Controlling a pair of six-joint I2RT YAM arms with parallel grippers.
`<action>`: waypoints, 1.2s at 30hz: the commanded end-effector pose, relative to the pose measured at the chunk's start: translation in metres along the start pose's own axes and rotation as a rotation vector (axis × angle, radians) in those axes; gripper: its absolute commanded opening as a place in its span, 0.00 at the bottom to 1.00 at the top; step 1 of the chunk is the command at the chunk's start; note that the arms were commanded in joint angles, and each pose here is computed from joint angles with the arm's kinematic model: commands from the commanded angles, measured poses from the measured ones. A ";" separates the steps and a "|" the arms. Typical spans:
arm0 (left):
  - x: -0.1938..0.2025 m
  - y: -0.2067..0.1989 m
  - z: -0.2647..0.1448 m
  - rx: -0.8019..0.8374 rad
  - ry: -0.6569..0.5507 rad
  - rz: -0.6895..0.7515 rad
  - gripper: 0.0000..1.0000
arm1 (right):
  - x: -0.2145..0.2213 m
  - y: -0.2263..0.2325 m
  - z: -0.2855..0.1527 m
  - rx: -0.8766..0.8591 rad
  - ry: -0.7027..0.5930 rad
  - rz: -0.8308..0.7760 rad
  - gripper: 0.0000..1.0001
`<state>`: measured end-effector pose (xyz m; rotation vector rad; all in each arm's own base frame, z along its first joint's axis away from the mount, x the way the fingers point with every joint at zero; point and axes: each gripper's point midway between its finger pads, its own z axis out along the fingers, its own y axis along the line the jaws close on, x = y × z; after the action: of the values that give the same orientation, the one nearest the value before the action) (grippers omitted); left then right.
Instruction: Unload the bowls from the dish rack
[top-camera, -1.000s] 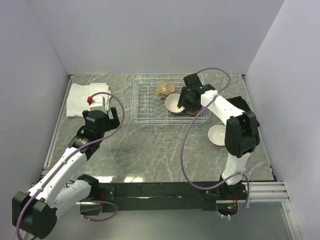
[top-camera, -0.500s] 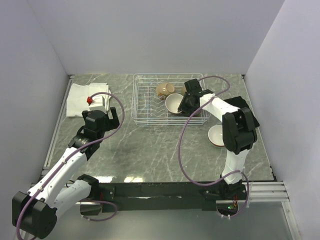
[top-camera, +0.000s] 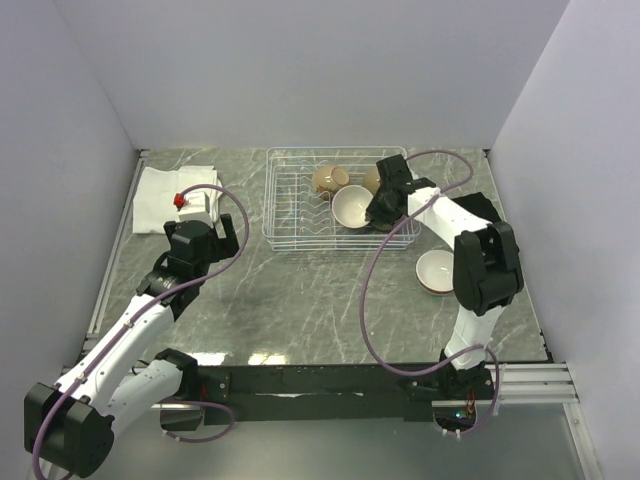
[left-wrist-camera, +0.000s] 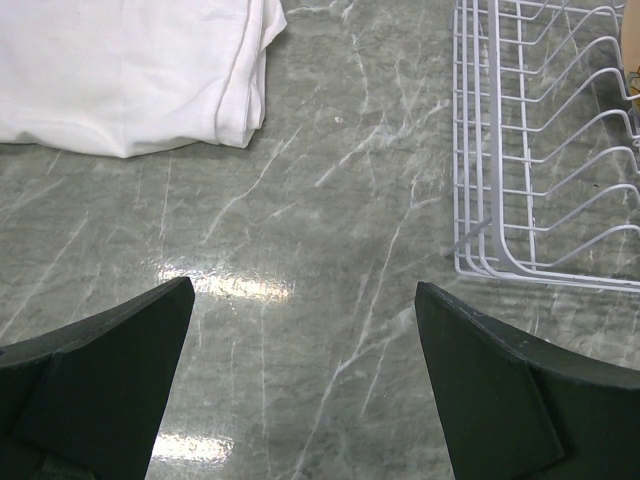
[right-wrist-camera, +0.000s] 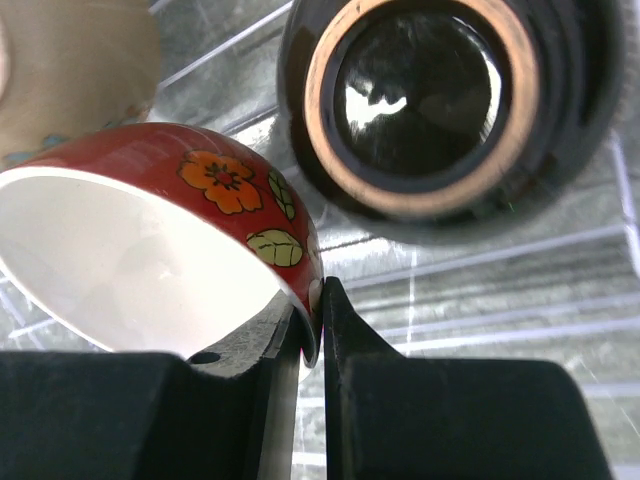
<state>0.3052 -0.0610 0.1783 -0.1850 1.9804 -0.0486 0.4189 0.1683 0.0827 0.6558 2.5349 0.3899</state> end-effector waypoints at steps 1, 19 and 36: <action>-0.005 0.000 -0.001 -0.011 -0.014 -0.013 1.00 | -0.041 0.031 -0.059 -0.109 -0.163 -0.007 0.00; -0.003 -0.004 0.006 -0.003 -0.002 -0.003 0.99 | -0.003 0.028 -0.177 -0.260 -0.116 -0.350 0.00; 0.002 -0.001 0.009 -0.010 -0.013 0.013 0.99 | 0.161 -0.051 -0.144 -0.253 0.227 -0.564 0.00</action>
<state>0.3099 -0.0625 0.1611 -0.1718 2.0270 -0.0228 0.1984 0.1707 0.1237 -0.1848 2.7280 0.4829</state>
